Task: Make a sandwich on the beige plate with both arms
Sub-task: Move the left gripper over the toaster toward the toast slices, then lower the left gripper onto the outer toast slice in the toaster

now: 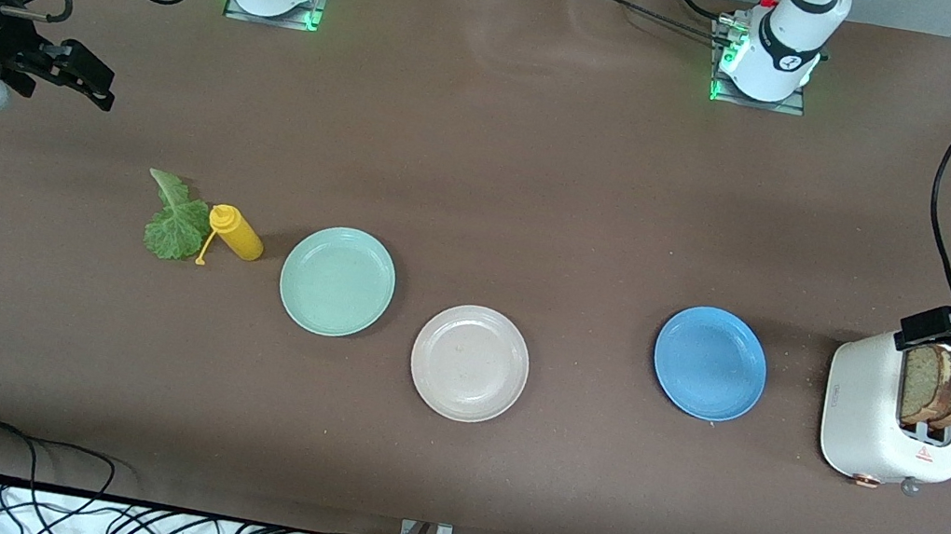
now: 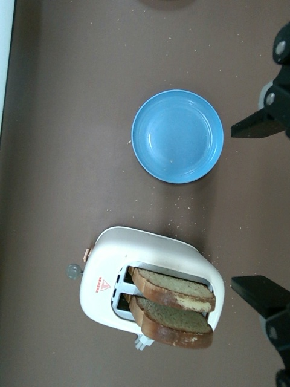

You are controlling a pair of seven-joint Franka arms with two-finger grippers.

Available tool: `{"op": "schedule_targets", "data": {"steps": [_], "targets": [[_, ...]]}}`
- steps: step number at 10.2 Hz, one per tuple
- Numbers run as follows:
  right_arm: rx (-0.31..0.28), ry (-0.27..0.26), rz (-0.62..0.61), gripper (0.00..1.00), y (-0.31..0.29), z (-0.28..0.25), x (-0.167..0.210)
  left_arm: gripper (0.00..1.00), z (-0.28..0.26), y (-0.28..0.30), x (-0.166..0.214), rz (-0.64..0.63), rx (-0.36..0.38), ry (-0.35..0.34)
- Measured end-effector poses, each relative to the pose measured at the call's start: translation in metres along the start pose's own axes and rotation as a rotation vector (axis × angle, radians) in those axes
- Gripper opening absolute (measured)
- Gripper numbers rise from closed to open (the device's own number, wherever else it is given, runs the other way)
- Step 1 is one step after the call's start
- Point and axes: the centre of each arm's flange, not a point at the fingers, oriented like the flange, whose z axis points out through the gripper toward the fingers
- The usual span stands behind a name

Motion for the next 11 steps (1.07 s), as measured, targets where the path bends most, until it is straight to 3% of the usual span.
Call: {"op": "schedule_targets", "data": {"steps": [8,11], "targets": [[0.0,0.0,0.0,1.0,0.0,0.0,0.0,1.0,0.001,-0.007,0.001,0.001,0.032,0.003],[0.0,0.0,0.0,1.0,0.0,0.0,0.0,1.0,0.007,-0.039,0.005,-0.025,0.033,-0.001]]}}
